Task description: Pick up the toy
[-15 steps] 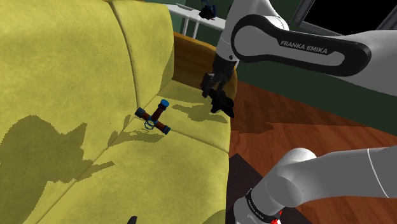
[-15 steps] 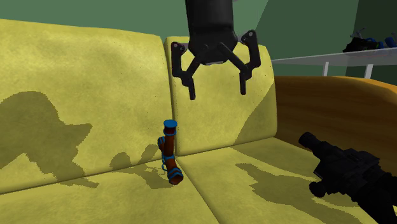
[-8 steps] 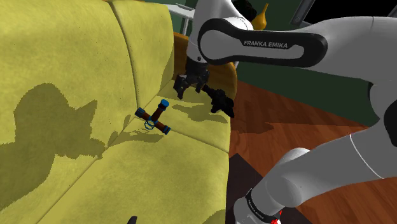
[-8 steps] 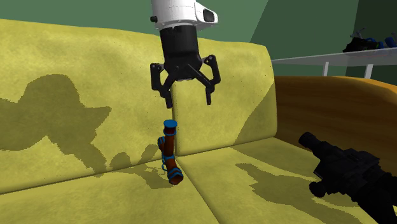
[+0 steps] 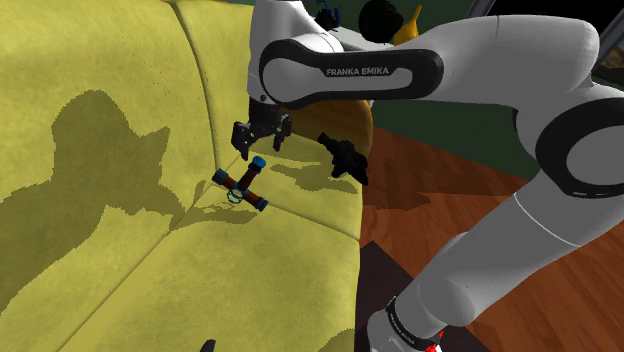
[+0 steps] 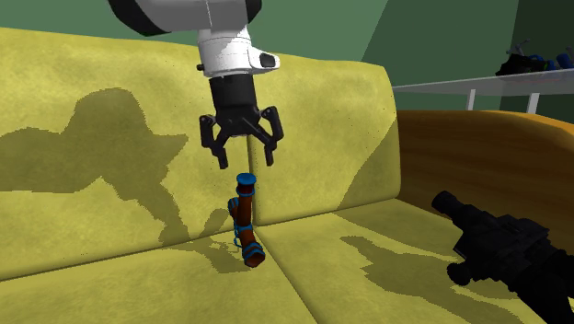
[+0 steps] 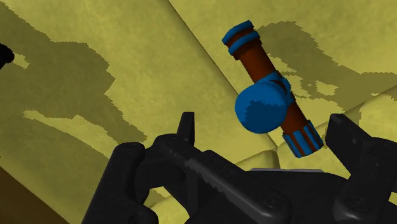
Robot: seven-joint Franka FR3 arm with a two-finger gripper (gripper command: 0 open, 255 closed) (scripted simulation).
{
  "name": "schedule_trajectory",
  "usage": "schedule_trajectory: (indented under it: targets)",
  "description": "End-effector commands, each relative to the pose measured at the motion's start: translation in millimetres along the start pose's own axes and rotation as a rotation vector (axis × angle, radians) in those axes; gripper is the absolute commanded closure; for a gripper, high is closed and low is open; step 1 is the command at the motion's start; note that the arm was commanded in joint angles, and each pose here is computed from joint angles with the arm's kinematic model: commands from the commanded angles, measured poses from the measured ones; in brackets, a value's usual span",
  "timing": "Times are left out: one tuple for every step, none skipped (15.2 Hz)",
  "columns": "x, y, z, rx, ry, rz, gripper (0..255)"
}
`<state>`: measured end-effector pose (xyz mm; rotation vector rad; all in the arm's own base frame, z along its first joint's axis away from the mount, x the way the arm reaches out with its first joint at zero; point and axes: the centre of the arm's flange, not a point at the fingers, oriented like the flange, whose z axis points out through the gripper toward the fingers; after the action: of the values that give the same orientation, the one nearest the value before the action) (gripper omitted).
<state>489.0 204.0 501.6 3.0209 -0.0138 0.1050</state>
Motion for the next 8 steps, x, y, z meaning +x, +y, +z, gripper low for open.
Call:
schedule_trajectory:
  targets:
    - [1.9,-4.4,8.9,0.0,-0.001,0.003,0]
    - [1.5,-5.1,14.1,0.0,-0.001,0.003,0]
    - [1.1,-5.7,19.4,0.0,-0.001,0.003,0]
    - [0.8,-6.3,24.6,0.0,-0.001,0.003,0]
    - [0.4,-6.9,29.8,0.0,-0.001,0.003,0]
    - [0.0,-7.6,35.1,0.0,-0.001,0.003,0]
    - [-0.2,-7.9,38.1,0.0,-0.001,0.003,0]
    - [-0.2,-7.9,38.1,0.0,-0.001,0.003,0]
